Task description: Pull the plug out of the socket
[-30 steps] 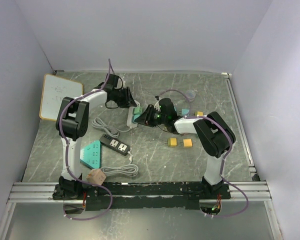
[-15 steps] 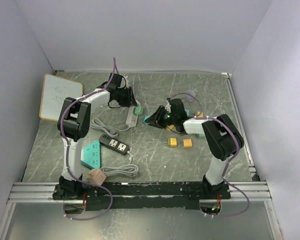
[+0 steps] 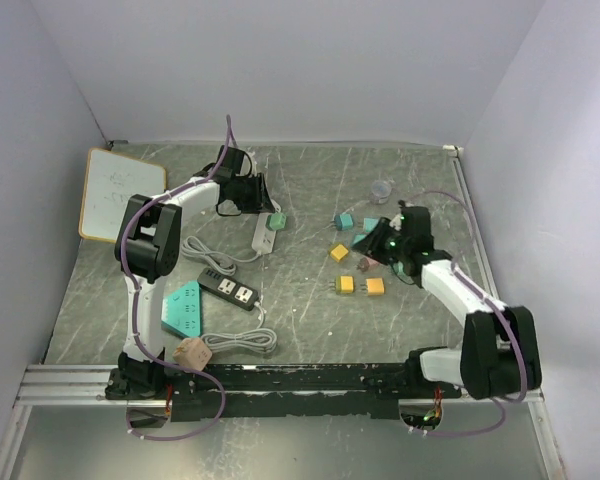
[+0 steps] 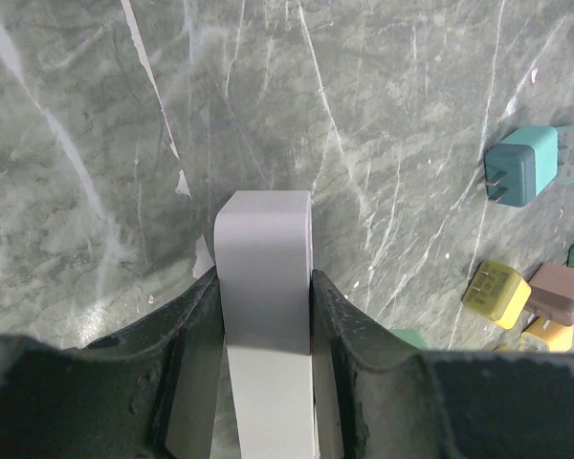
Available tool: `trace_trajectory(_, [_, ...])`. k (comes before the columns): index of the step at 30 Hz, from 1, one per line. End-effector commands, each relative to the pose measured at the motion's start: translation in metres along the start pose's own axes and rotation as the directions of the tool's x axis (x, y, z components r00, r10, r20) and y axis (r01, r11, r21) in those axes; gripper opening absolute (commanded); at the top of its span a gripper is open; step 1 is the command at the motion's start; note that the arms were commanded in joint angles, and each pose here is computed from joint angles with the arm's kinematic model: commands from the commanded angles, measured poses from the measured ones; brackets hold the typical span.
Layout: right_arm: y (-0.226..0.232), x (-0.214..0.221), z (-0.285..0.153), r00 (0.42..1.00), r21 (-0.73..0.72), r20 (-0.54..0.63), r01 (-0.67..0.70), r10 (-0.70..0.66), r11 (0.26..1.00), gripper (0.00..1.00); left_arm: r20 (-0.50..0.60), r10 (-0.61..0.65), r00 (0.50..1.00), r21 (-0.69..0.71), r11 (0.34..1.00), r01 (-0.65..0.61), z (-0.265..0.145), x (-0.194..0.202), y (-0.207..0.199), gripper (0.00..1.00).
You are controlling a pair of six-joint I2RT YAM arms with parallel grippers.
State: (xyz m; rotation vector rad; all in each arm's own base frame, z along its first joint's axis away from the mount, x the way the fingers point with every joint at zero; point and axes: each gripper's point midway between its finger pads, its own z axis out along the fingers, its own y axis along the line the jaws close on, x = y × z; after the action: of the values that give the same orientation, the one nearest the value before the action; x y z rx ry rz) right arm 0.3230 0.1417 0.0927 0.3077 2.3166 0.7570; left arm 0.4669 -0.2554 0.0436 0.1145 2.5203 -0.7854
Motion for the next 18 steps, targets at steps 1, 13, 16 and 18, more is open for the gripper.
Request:
trace_trajectory(1, [-0.061,0.027,-0.033,0.992,0.154,-0.047,-0.105,0.114,0.983,0.0,-0.054,-0.005,0.999,-0.037,0.999,0.003,0.005,0.014,0.019,0.26])
trace_trajectory(13, [-0.12,0.031,-0.075,0.933,0.201,0.104,-0.359,0.344,0.911,0.0,-0.052,-0.003,0.999,-0.036,0.999,0.001,0.004,0.013,0.019,0.26])
trace_trajectory(16, [-0.111,0.023,-0.079,0.941,0.156,0.125,-0.332,0.315,0.93,0.0,-0.055,-0.002,0.999,-0.034,0.999,0.0,0.004,0.014,0.018,0.26])
trace_trajectory(18, [-0.116,0.023,-0.084,0.939,0.188,0.147,-0.334,0.31,0.924,0.0,-0.055,-0.001,0.998,-0.037,0.999,-0.001,0.004,0.014,0.019,0.25])
